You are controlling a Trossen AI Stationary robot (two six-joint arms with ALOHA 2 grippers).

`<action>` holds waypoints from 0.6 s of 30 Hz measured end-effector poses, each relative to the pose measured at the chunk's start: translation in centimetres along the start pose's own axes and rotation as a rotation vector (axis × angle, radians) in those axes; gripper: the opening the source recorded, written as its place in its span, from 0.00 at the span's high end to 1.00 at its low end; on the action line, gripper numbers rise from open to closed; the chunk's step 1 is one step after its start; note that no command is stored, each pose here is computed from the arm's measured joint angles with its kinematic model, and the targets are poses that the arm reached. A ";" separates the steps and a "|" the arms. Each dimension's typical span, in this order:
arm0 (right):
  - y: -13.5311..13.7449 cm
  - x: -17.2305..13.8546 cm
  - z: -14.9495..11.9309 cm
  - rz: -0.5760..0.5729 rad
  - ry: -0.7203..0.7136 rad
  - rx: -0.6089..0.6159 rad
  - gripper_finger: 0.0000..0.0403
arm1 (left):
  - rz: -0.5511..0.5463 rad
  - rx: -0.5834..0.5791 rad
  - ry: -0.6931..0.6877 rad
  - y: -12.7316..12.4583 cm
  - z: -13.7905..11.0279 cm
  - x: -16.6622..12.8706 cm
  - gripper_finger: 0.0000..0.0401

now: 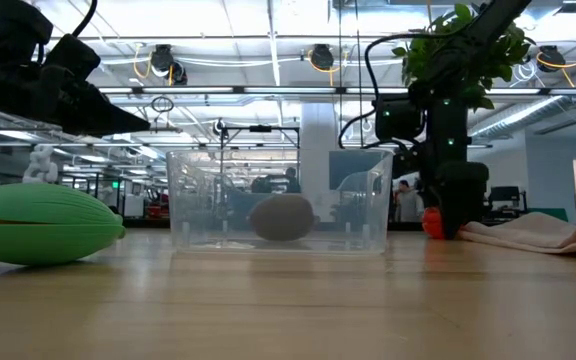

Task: Pick and placing Produce into tupperware
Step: Put the tomato into the transparent bin

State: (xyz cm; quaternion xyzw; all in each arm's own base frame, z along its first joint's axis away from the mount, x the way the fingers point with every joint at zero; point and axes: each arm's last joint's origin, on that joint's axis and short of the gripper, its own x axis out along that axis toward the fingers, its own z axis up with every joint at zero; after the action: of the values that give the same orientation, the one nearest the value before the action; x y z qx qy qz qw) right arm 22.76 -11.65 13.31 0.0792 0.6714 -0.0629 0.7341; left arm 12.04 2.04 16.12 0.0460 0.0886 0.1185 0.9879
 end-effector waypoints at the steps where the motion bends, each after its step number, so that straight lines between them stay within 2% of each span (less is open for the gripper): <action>1: 0.1 0.2 0.0 0.002 0.010 -0.004 0.40 | 0.000 0.000 0.000 0.0 0.0 0.0 0.95; 7: 0.2 -0.1 0.0 -0.005 -0.003 -0.022 0.40 | 0.000 0.003 0.000 0.0 0.0 0.0 0.95; 18: 0.4 -2.6 0.1 -0.041 -0.147 -0.020 0.39 | 0.000 -0.001 0.000 0.0 0.0 0.0 0.95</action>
State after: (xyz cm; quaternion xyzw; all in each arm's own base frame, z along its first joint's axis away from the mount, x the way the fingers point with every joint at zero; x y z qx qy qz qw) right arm 22.74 -11.35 15.90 0.0535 0.6177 -0.0768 0.7809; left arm 12.04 2.04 16.13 0.0454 0.0885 0.1186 0.9880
